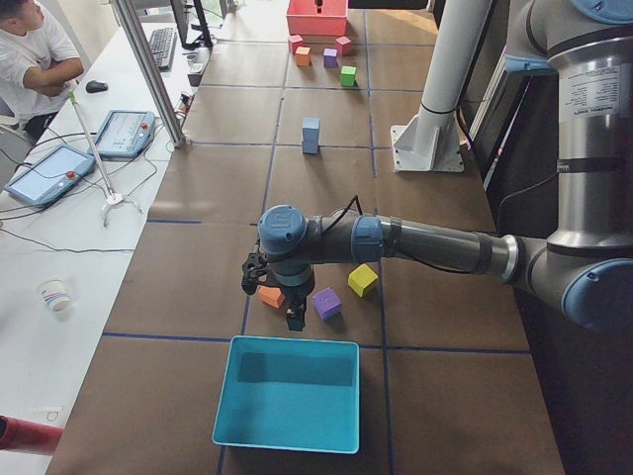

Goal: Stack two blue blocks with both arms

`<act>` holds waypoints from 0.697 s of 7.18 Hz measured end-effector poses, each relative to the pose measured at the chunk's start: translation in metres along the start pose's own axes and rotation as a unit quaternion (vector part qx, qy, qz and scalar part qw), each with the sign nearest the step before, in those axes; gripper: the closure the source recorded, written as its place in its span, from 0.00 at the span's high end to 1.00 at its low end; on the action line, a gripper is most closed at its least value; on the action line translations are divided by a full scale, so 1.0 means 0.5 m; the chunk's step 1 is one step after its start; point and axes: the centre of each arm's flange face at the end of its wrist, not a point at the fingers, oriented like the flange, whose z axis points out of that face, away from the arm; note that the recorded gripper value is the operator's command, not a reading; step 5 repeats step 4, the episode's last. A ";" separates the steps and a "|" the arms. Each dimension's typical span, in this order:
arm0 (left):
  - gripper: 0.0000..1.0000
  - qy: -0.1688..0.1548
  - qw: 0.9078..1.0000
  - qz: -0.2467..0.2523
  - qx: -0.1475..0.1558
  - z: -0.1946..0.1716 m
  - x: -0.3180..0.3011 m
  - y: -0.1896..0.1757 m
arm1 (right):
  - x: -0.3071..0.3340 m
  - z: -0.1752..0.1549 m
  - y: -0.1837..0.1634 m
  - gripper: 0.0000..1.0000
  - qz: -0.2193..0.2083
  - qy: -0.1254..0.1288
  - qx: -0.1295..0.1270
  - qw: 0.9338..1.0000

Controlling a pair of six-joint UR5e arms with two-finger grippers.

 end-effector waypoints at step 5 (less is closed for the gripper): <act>1.00 0.000 1.000 -0.003 -0.003 0.004 -0.004 0.002 | -0.002 0.002 0.000 1.00 -0.001 0.000 -0.001 1.000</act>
